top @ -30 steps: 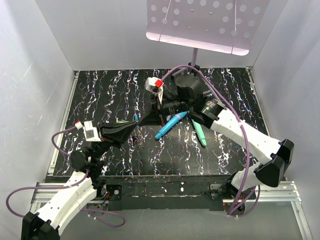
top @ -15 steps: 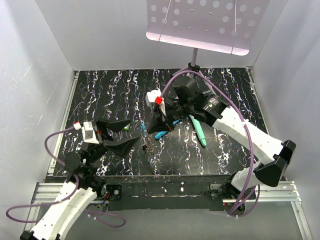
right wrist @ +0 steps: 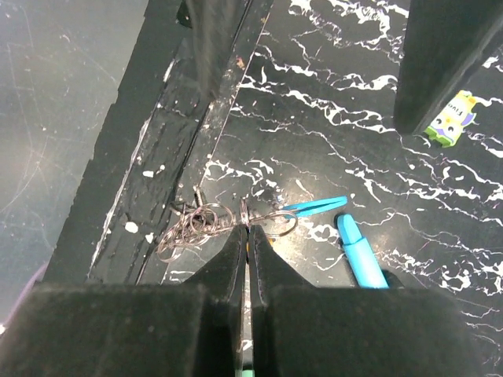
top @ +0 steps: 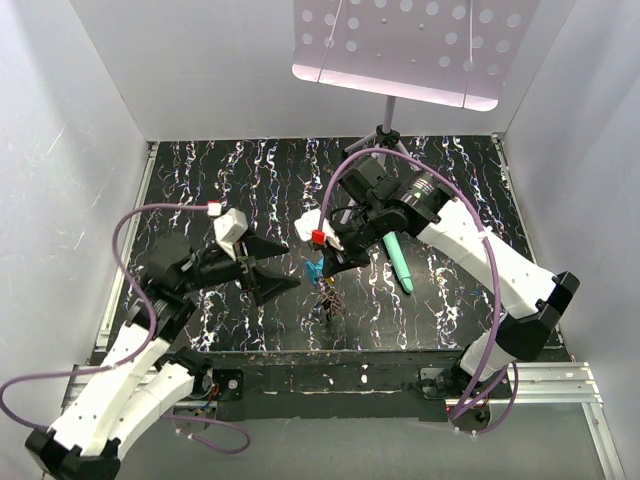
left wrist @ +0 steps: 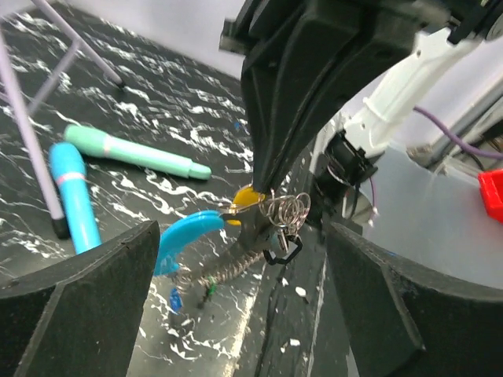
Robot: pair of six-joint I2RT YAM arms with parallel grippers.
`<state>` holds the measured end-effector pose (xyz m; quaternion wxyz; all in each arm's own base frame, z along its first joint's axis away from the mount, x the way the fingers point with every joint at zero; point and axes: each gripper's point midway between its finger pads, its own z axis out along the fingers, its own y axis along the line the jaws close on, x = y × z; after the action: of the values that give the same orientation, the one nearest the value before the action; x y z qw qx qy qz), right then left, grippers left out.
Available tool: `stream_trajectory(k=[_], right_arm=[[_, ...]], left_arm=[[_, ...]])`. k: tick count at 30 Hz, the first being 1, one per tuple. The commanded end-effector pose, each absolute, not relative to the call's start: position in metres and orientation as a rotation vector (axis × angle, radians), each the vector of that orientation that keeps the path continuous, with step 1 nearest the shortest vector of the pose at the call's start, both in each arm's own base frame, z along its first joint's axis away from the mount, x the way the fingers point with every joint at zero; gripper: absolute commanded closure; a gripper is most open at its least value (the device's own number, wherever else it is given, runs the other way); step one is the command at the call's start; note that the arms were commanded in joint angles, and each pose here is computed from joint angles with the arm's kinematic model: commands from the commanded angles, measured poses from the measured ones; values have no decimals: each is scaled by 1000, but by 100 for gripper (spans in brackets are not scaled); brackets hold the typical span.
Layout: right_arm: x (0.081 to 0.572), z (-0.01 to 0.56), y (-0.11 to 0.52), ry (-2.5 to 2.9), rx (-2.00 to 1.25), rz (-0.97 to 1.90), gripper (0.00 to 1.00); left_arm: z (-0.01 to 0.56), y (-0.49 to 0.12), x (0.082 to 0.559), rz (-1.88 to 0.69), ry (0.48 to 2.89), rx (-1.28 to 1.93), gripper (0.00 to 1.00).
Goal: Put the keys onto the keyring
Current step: Adjust the key on the keyring.
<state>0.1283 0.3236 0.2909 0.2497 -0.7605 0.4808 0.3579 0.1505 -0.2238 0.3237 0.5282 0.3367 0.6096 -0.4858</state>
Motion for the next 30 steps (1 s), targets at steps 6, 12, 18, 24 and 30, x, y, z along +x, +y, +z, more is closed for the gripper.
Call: stream_trajectory(k=[6,12,18,24,30], right_arm=[[127,309,321,1272,-2044,1018,99],[134,316,326,1332,-1973,1087,99],[135,319,324,1356,-1944,1125,99],[133,320,323,1358,-1942,1135,99],[132,319,324,1367,-1937,1152,99]], left_arm=[[333,-242,146,-1279,1369,941,23],[327,-257,149,-1330,1380,928,28],[318,-271,152,-1316,1421,962,35],[312,-277,160,-1283,1466,970,45],[312,-280,160,-1290,1470,975,62]])
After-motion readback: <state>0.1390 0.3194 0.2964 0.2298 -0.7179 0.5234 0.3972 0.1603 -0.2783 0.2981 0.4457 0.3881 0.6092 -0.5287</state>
